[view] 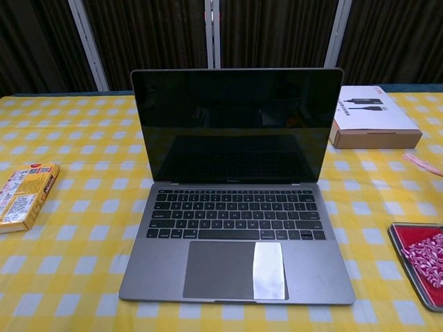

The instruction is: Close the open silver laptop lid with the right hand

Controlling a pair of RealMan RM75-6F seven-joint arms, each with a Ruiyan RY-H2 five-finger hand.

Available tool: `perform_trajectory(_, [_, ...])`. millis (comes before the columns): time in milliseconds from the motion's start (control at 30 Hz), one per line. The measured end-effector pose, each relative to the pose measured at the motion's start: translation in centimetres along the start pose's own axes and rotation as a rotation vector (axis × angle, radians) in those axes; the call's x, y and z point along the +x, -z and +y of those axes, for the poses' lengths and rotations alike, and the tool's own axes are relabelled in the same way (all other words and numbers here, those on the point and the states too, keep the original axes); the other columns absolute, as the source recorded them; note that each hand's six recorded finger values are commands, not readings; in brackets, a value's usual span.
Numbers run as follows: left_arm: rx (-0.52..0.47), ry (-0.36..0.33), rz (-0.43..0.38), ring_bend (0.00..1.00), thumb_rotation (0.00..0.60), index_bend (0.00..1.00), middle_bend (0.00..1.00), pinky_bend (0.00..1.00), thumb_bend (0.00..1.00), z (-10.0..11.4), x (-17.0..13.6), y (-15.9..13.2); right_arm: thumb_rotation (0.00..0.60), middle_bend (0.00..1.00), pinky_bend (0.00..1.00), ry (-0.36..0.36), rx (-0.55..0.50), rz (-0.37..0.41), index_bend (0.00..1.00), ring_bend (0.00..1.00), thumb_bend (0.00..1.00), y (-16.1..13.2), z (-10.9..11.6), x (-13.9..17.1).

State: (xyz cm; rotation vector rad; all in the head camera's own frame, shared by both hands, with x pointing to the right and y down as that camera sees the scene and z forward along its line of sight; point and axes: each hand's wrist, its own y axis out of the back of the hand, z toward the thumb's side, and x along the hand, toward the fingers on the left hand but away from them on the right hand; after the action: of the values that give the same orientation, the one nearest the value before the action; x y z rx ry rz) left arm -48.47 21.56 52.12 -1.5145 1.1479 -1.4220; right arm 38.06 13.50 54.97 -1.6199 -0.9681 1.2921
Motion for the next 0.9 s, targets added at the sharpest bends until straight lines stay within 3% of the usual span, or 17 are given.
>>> perform_trajectory(333, [0.019, 0.01, 0.03, 0.0, 0.6, 0.0, 0.0, 0.0, 0.0, -0.8, 1.6, 0.4, 0.6, 0.0, 0.0, -0.134, -0.092, 0.139, 0.0, 0.0, 1.0, -6.2, 2.2, -8.6])
perform_trajectory(500, [0.026, 0.01, 0.039, 0.0, 0.6, 0.0, 0.0, 0.0, 0.0, -0.9, 1.7, 0.5, 0.6, 0.09, 0.01, -0.236, -0.143, 0.198, 0.04, 0.01, 1.0, -10.3, 2.2, -12.1])
perform_trajectory(633, [0.03, 0.014, 0.053, 0.0, 0.6, 0.0, 0.0, 0.0, 0.0, -1.0, 1.8, 0.9, 0.6, 0.16, 0.1, -0.28, -0.183, 0.229, 0.12, 0.07, 1.0, -13.4, 2.3, -14.1])
perform_trajectory(900, [0.027, 0.018, 0.063, 0.0, 0.6, 0.0, 0.0, 0.0, 0.0, -1.1, 1.9, 1.2, 0.6, 0.25, 0.23, -0.37, -0.248, 0.24, 0.19, 0.19, 1.0, -17.8, 0.8, -16.1])
